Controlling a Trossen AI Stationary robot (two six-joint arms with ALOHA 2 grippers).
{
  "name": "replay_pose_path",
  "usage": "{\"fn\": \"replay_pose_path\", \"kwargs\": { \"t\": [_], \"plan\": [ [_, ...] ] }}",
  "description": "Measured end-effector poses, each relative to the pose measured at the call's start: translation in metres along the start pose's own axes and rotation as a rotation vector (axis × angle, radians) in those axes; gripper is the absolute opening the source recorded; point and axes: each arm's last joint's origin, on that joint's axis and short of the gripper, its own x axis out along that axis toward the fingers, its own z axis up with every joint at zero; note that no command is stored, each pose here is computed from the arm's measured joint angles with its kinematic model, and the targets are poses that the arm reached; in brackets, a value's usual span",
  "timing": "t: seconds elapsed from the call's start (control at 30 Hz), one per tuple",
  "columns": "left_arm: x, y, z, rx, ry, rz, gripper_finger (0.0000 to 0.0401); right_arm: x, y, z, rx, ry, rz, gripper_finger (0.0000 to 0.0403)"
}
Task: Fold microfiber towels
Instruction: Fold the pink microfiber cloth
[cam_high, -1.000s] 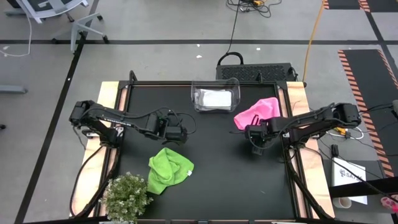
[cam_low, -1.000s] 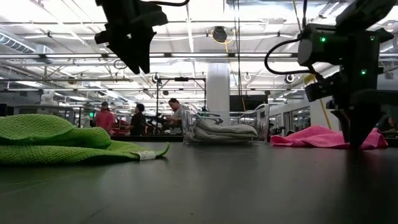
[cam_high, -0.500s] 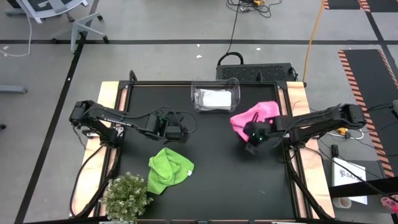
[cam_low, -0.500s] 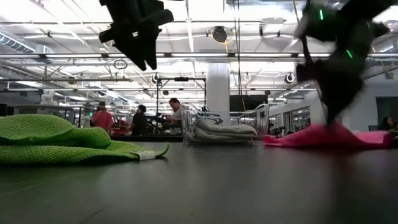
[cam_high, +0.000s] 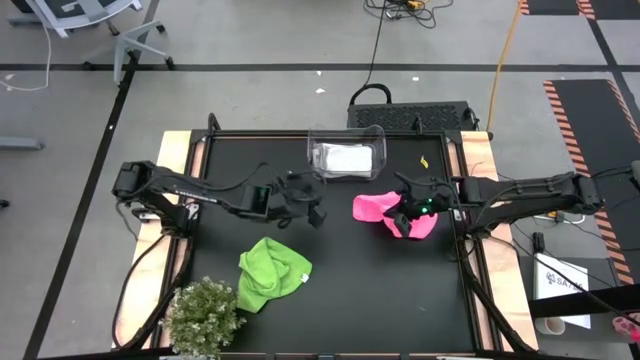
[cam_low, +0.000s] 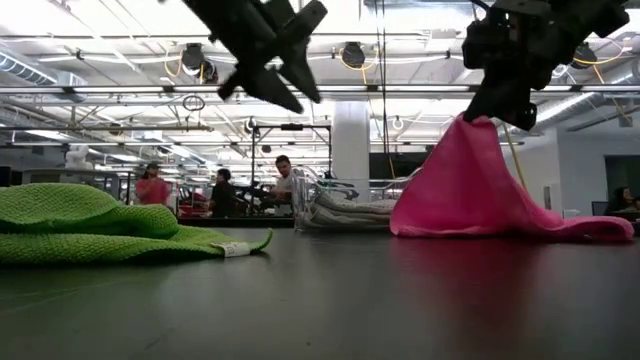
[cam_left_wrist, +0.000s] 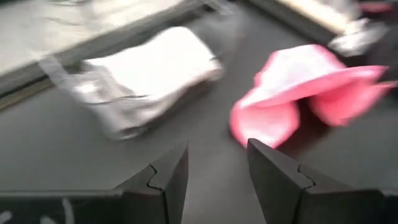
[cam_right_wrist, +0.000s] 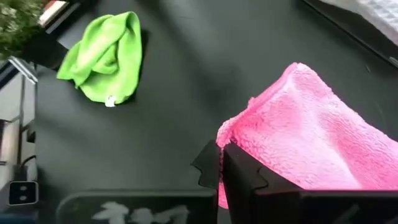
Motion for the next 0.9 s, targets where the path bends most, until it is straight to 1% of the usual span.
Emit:
{"fn": "replay_pose_path", "kwargs": {
  "t": [0.1,0.23,0.3,0.37,0.47,0.6,0.77,0.83,0.9],
  "plan": [
    [0.014,0.006,-0.013,-0.057,-0.005,-0.150,0.0166,0.000,-0.001,-0.001,0.000,0.008,-0.017,0.0001],
    [0.026,0.020,-0.035,-0.152,0.027,-0.234,0.0166,0.000,-0.002,-0.002,0.004,0.009,-0.037,0.0000],
    [0.029,0.026,-0.046,-0.189,0.049,-0.253,0.0166,0.000,-0.002,-0.002,0.005,0.009,-0.037,0.0000],
    [0.030,0.029,-0.052,-0.192,0.052,-0.262,0.0166,0.000,-0.002,-0.001,0.005,0.004,-0.034,0.0000],
    [0.028,0.026,-0.054,-0.149,0.031,-0.286,0.0166,0.003,0.000,0.002,0.021,-0.019,-0.020,0.0000],
    [0.027,0.023,-0.052,-0.130,0.019,-0.299,0.0166,0.022,0.006,0.007,0.013,-0.031,0.013,0.0000],
    [0.030,0.024,-0.053,-0.112,0.002,-0.269,0.0166,0.053,0.016,0.010,-0.008,-0.019,0.110,0.0000],
    [0.037,0.022,-0.055,-0.102,-0.024,-0.269,0.0166,0.061,0.018,0.012,-0.002,-0.015,0.152,0.0000],
    [0.044,0.020,-0.059,-0.085,-0.036,-0.283,0.0166,0.065,0.022,0.015,0.017,-0.028,0.220,0.0000]
  ]
}}
